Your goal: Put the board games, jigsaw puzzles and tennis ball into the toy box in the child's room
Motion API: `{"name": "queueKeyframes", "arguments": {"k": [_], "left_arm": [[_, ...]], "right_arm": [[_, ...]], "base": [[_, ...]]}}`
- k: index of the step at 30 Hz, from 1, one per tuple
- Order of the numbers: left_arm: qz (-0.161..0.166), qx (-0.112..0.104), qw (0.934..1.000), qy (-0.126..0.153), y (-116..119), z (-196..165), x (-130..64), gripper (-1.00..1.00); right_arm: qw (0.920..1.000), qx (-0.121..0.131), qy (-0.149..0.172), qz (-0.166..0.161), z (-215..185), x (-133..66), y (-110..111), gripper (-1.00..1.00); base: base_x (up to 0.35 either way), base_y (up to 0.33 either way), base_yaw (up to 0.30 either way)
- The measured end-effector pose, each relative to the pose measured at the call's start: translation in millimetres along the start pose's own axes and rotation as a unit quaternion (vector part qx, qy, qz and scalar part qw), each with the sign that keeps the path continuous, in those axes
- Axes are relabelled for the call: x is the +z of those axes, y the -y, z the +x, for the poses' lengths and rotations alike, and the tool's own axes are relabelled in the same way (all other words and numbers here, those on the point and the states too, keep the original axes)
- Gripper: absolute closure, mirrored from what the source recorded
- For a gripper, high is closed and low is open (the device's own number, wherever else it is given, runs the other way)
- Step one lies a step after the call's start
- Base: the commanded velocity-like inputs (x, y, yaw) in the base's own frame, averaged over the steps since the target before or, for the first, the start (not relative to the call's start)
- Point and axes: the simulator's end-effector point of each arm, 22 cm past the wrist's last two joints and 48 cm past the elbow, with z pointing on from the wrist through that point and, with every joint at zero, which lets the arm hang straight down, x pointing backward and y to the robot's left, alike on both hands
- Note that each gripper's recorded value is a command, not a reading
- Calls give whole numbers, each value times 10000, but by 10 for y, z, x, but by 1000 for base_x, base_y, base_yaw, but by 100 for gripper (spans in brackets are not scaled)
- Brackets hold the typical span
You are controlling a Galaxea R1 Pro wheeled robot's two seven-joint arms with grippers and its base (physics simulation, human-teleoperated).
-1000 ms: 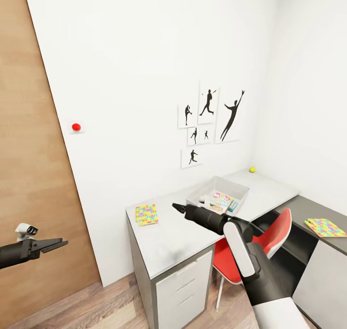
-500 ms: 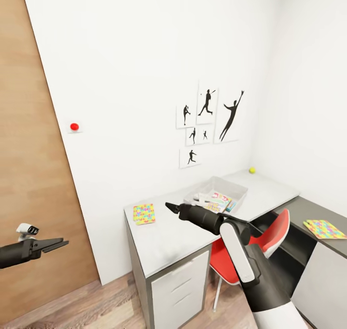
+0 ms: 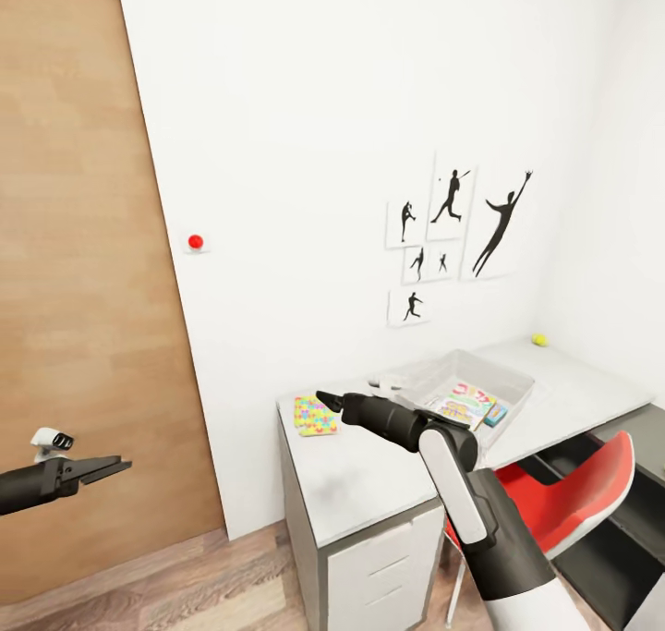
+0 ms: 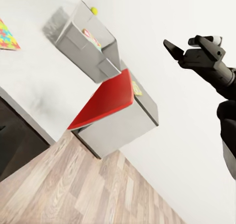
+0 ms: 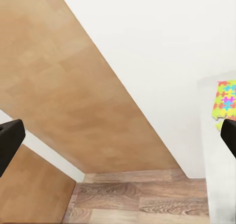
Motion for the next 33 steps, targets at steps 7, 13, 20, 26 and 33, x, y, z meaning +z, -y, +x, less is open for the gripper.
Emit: {"name": "queueKeyframes", "arguments": {"k": [7, 13, 20, 26, 33], "left_arm": [[0, -20, 10000, -8, -18, 10, 11, -100], [2, -24, 10000, -5, -18, 9, 12, -100], [2, -22, 10000, 0, -18, 7, 11, -100], [0, -21, 10000, -6, -15, 11, 9, -100], [-2, -23, 10000, -6, -18, 11, 9, -100]], "right_arm": [[10000, 19, -3, 15, 5, -1, 44, -100], [10000, 28, 3, 20, 2, -3, 56, -100], [10000, 22, 2, 25, 3, -2, 53, -100], [10000, 17, 4, 30, 2, -3, 51, -100], [10000, 20, 2, 33, 4, 1, 56, -100]], "base": [[24, 10, 109], [1, -1, 5], [11, -164, 1], [155, -53, 163], [156, -6, 273]]}}
